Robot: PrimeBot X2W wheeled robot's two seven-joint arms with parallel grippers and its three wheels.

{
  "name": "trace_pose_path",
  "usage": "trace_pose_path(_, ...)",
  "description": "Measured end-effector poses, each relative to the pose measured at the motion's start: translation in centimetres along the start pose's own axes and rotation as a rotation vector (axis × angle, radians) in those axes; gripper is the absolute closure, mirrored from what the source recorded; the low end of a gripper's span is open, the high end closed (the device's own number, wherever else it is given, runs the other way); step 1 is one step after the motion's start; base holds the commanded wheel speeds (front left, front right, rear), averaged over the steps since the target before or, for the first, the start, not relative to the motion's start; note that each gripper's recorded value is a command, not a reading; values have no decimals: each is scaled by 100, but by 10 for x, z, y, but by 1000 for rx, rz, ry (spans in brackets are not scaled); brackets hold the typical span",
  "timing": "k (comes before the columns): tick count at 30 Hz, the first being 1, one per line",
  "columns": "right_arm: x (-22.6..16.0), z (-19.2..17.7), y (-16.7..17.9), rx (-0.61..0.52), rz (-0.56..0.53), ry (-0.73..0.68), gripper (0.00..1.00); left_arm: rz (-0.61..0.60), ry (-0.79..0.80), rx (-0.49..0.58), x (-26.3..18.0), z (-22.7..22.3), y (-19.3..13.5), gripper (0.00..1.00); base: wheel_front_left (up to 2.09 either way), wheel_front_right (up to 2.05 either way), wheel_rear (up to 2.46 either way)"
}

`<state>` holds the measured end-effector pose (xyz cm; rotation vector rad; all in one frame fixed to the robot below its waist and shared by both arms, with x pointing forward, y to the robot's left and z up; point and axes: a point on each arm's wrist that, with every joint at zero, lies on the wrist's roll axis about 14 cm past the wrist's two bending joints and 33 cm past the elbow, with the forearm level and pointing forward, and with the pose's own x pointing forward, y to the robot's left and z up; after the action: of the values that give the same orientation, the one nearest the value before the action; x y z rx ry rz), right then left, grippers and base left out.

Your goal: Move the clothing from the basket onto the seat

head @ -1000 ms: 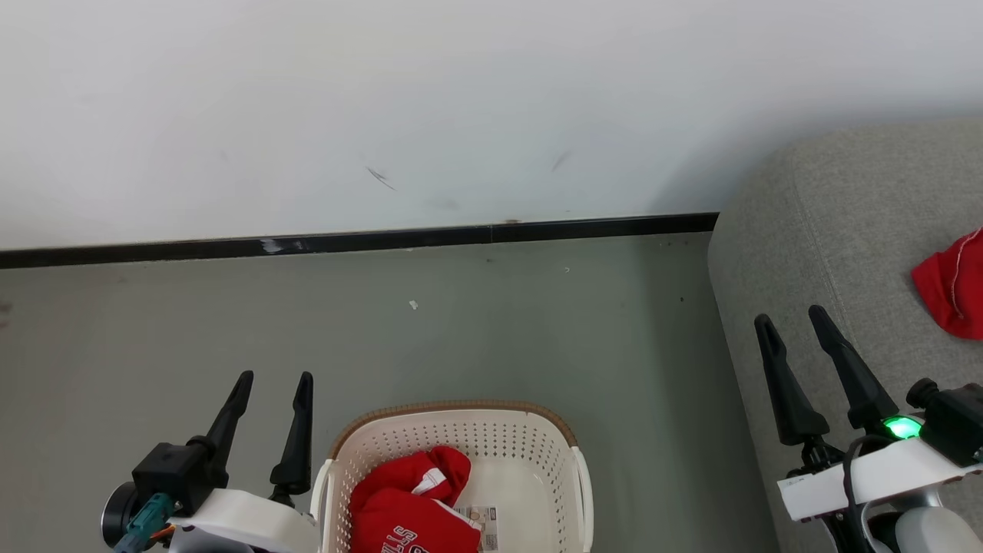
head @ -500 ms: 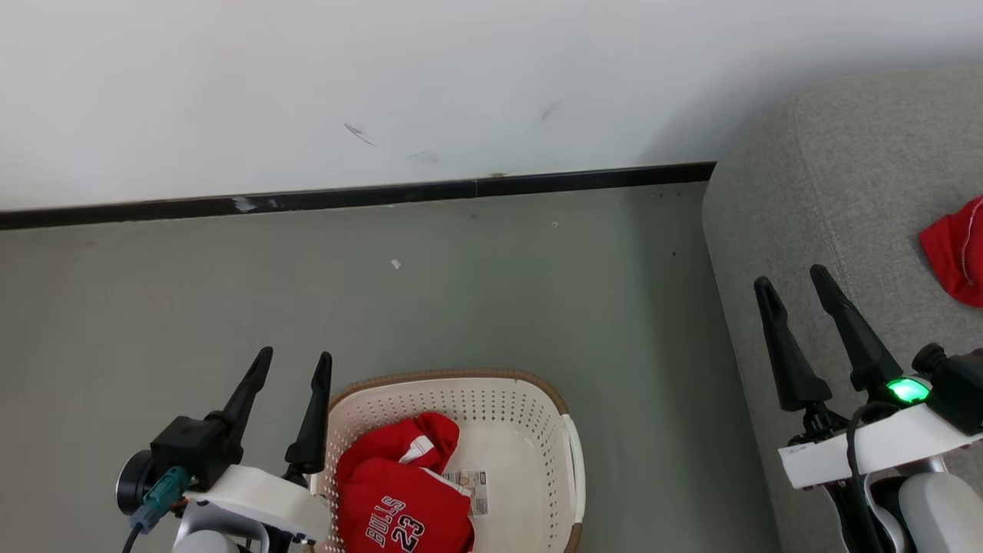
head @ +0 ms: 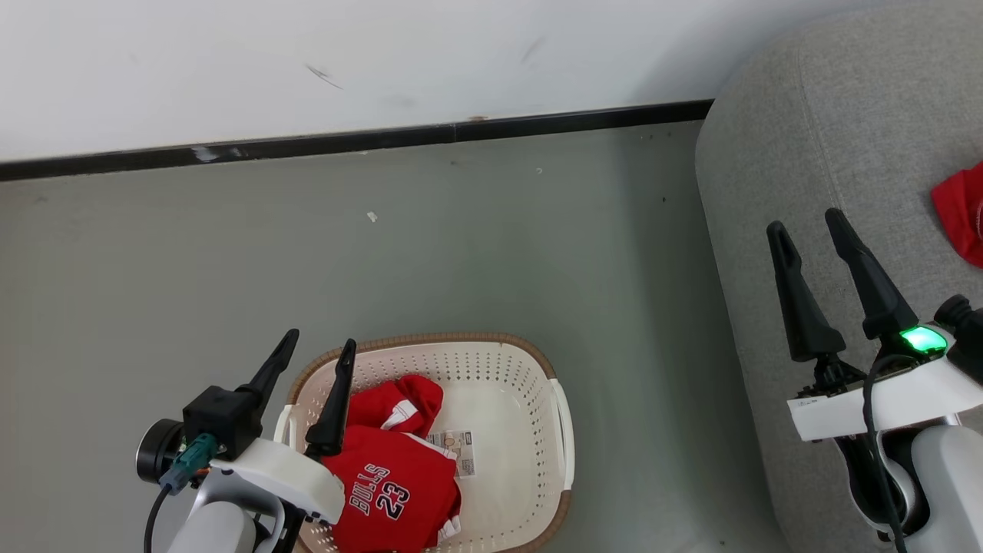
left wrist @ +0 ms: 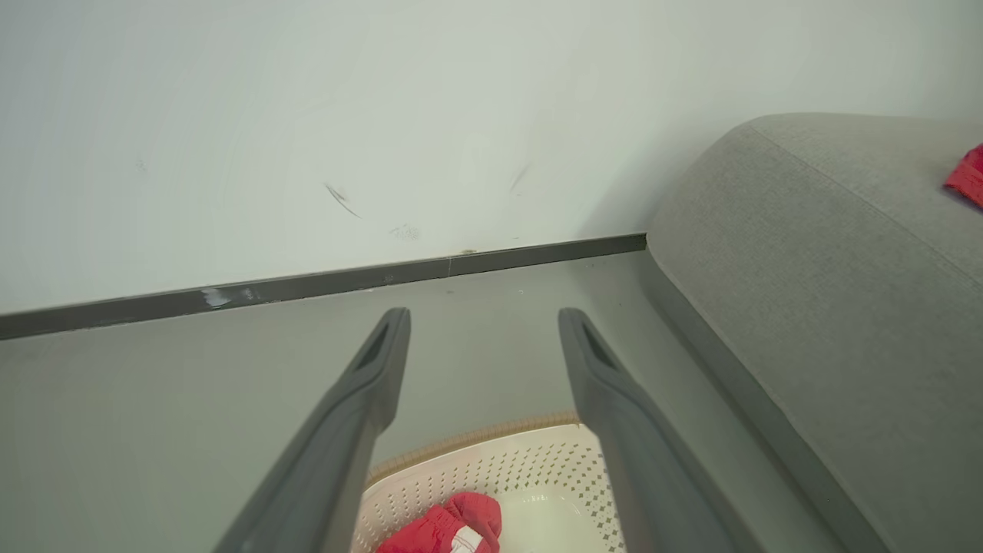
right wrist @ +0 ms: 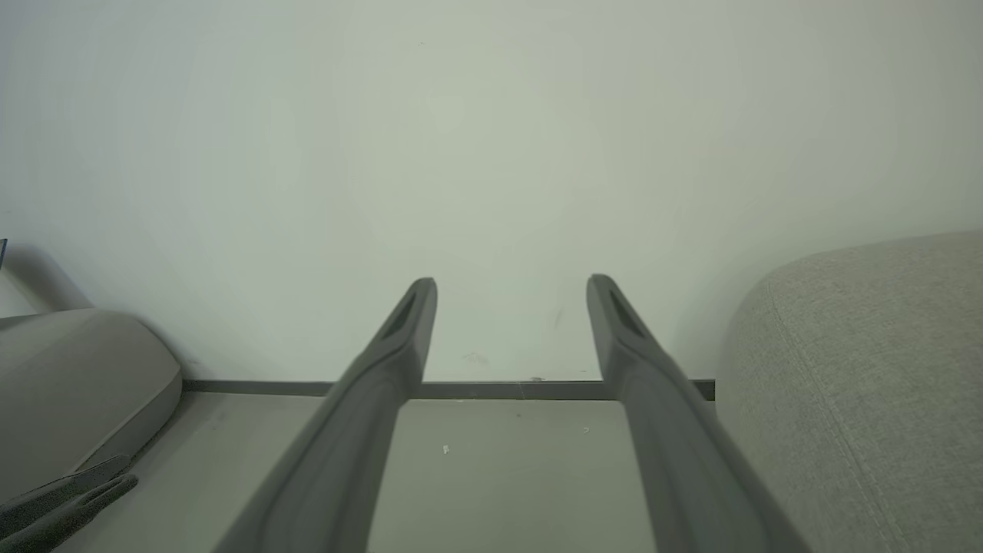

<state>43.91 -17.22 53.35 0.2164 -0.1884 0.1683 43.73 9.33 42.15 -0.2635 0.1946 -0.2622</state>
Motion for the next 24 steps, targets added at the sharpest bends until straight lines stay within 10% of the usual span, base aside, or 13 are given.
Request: trace_pose_path(24,38,-24,-31,-36,-31,9,0,-62,416,-17,33,-131,2,0,0,0,0)
